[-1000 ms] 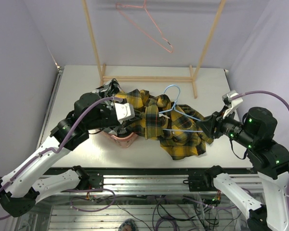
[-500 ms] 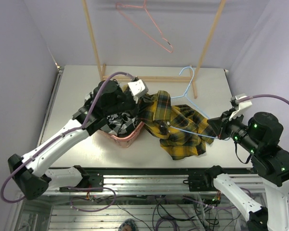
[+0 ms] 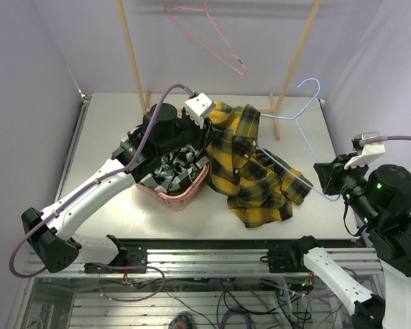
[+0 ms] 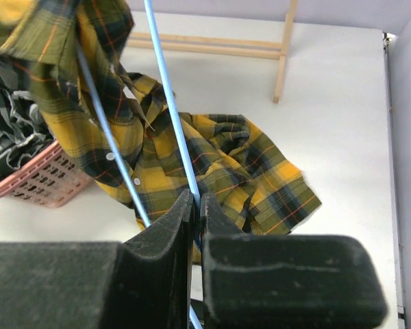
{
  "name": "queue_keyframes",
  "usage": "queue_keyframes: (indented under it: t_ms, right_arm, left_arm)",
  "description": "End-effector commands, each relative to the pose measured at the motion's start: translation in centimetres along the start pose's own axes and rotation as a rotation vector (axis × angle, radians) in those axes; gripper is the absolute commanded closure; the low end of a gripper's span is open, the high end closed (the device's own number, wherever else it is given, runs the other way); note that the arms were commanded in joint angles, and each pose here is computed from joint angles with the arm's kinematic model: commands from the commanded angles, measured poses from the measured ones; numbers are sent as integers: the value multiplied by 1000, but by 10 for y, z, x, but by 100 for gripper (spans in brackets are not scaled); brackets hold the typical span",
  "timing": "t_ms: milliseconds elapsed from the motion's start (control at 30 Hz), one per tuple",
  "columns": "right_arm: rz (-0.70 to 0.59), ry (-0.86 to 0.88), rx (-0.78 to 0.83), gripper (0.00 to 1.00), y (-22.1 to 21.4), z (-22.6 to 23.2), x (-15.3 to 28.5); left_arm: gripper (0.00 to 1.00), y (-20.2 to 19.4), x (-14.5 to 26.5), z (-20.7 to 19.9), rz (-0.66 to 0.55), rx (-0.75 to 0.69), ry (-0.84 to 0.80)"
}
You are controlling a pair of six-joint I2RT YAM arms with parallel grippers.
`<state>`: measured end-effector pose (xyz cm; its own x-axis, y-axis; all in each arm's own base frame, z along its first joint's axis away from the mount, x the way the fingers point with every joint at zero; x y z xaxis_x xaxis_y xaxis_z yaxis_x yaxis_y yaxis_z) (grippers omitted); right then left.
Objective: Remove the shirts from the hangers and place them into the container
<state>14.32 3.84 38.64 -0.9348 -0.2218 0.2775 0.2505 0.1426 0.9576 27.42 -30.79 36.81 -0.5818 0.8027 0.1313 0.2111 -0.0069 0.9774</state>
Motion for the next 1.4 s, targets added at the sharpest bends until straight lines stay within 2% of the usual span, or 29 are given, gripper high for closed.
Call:
queue_keyframes:
  t_ms: [0,200,567,767,867,1000,1367]
  right_arm:
    - [-63,-59,-30,100,20,-9,4]
    - [-39,-69,-24,100,19,-11,4]
    - [-97,-120,-14,100,51,-20,-10]
    - [-151,-172,8,100,74,-21,-87]
    - [-75,-103,-11,100,89,-27,-125]
    - [-56,-52,-68,100,108,-29,-164]
    - [-286,-60,-123,100,156,-34,-208]
  left_arm:
    - [54,4,25,30,5,-13,212]
    - [53,7,42,43,-26,-11,312]
    - [56,-12,35,45,29,-1,314]
    - [57,-11,39,47,6,9,327]
    - [57,-10,42,48,-15,15,341]
    - [58,-11,43,48,-20,28,340]
    - [59,-10,47,45,-44,42,328]
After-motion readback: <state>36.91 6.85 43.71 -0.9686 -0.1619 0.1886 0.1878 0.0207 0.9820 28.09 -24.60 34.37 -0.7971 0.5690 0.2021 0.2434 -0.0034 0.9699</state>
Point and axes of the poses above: each gripper's point midway between its finger pads, its own x axis back along the fingers, its own z axis along the line the jaws close on, y = z × x, the point moved 2 cm from there along x, back along the fingers, and after that the axes turned 9 degrees about x, right-handed, at the moved point
